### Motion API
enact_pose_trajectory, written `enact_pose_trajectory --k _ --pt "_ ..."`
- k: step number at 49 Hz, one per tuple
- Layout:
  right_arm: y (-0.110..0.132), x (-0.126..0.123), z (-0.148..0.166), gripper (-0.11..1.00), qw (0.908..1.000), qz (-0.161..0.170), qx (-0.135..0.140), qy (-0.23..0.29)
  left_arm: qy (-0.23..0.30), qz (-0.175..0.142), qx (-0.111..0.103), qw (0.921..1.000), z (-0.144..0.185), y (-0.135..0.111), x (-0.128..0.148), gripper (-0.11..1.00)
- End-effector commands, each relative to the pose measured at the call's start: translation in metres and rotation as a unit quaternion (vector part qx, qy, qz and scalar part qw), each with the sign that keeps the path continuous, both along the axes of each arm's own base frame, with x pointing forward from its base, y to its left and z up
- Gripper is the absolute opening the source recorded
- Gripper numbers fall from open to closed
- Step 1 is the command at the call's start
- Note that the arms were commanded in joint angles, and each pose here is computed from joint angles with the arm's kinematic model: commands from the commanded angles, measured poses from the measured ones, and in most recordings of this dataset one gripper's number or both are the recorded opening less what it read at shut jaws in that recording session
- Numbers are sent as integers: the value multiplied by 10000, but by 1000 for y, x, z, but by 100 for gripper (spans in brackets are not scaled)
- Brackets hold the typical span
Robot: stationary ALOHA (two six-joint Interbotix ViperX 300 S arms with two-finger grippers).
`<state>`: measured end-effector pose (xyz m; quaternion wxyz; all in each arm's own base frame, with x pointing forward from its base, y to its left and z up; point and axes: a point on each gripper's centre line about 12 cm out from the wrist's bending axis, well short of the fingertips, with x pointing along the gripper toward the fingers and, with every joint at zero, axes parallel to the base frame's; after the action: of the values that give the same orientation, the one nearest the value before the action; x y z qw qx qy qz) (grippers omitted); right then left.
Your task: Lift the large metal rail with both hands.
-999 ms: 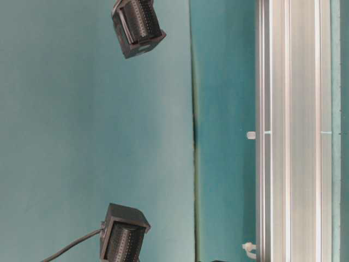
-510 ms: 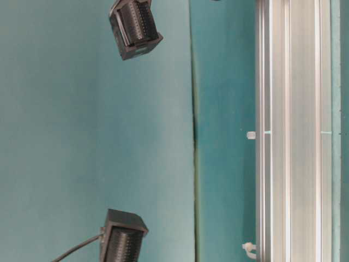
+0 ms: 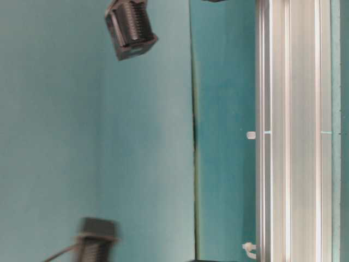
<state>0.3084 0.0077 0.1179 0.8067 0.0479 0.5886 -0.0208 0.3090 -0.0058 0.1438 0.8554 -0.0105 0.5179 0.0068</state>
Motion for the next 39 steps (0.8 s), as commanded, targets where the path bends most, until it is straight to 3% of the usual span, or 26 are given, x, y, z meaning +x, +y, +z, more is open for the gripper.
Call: enact_pose_trajectory --k 1,16,26,39 --pt "-2 4 15 93 9996 -48 6 -260 -292 -24 8 9996 21 0 -2 96" --pt "-5 -5 64 93 9953 -97 18 -964 -889 -32 -7 9960 69 -1 -26 96" --pt "-11 -16 109 93 9847 -192 -1 -1732 -1414 -44 -12 9899 96 0 -43 96" --pt "-16 -40 151 93 9679 -217 -97 -2503 -2198 16 -82 9755 135 0 -63 96"
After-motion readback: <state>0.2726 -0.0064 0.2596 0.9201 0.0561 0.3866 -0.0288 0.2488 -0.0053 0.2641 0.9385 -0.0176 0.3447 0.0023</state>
